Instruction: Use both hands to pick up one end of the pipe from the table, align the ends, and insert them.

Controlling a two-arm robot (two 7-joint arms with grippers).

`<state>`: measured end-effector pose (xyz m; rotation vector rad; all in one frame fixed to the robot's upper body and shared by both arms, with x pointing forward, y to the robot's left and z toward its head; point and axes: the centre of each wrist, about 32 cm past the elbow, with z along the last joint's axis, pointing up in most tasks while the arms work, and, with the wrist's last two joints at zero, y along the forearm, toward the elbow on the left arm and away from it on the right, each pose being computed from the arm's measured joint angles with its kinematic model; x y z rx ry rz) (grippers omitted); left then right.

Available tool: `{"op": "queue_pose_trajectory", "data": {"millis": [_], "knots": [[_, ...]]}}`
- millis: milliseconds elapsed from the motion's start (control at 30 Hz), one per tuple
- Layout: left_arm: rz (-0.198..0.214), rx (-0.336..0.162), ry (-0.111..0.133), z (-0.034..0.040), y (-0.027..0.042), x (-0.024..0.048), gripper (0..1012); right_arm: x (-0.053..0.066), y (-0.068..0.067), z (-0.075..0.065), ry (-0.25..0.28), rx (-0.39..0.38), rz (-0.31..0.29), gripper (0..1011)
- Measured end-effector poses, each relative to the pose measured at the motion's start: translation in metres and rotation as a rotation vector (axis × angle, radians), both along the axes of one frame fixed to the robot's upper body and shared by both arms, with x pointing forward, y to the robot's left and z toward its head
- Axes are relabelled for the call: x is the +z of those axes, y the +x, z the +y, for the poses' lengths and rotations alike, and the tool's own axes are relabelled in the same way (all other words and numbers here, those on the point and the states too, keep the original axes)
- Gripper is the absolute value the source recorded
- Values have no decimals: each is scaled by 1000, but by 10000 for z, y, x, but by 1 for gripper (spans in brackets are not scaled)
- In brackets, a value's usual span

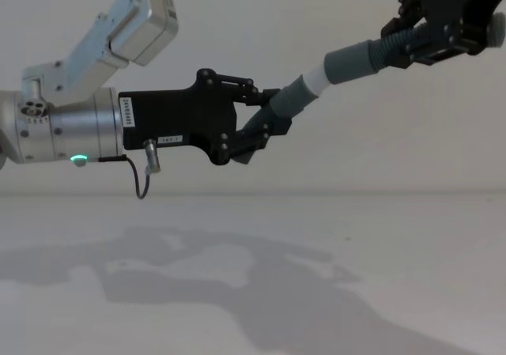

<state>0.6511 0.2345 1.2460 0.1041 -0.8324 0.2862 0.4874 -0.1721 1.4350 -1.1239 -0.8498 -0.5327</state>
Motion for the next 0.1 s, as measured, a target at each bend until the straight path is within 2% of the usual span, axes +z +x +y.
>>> {"op": "queue_pose_trajectory", "data": {"millis": [100], "knots": [[0,0,0,0,0,0,325,0,0,0,0,0,0,223]]}}
